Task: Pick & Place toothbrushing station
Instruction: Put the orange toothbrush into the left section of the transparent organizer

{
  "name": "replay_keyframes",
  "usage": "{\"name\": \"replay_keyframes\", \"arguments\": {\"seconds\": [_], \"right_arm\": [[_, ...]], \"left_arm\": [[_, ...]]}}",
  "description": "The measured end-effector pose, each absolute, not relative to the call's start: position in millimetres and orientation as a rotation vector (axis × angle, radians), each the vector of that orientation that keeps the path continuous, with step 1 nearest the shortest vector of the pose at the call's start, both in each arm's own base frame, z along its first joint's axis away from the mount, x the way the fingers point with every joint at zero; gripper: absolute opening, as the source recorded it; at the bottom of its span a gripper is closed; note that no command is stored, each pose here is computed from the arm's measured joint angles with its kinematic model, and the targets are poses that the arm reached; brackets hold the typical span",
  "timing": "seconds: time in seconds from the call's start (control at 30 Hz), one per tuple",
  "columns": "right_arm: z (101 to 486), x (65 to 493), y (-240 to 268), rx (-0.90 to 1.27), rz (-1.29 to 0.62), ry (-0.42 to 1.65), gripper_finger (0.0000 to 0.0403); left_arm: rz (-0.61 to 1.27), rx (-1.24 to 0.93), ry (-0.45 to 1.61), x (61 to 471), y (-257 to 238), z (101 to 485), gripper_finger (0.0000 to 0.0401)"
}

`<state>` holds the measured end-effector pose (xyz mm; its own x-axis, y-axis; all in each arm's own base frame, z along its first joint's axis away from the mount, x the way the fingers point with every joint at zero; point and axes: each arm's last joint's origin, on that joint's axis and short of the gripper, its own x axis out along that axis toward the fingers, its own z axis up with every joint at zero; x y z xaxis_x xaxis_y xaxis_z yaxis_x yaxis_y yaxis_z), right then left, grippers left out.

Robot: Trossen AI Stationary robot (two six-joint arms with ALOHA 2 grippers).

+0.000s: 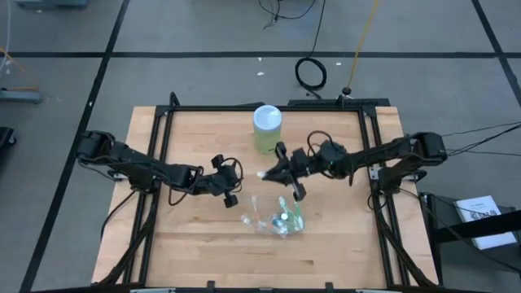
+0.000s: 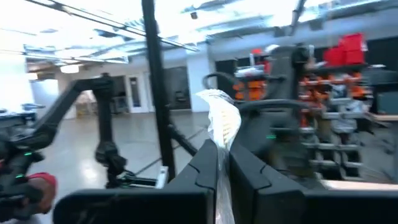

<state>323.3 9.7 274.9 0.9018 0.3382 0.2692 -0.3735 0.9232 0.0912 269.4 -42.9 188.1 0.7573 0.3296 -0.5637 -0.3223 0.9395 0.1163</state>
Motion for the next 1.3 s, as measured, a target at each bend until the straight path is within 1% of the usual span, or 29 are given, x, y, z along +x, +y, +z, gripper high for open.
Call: {"name": "replay_keyframes", "arguments": {"seconds": [0.17,0.27,0.33,0.43,0.57,0.67,0.83,0.93,1.13,1.3], "right_arm": [[261,336,30,0.137,0.437,-0.348,0.0005],[257,343,40,0.175,0.482,-0.434,0.0005],[251,350,48,0.216,0.517,-0.45,0.0005],[241,364,59,0.261,0.572,-0.412,0.0005],[232,378,72,0.295,0.604,-0.386,0.0005],[218,384,79,0.328,0.619,-0.337,0.0005],[205,387,87,0.38,0.637,-0.275,0.0005],[197,389,92,0.387,0.631,-0.192,0.0005],[184,391,97,0.369,0.613,-0.063,0.0007],[177,392,98,0.351,0.601,0.008,0.0018]], "left_arm": [[0.364,-0.007,0.594,268,-40,184,0.0021],[0.365,-0.009,0.585,268,-39,184,0.0021],[0.366,-0.008,0.586,268,-39,183,0.0021],[0.372,-0.011,0.586,268,-37,184,0.0021],[0.377,-0.012,0.586,269,-36,183,0.0021],[0.377,-0.012,0.586,269,-36,183,0.0021],[0.377,-0.012,0.586,269,-36,183,0.0021],[0.376,-0.012,0.586,269,-36,183,0.0021],[0.376,-0.014,0.585,269,-36,184,0.0021],[0.378,-0.026,0.581,269,-36,184,0.0021]]}}
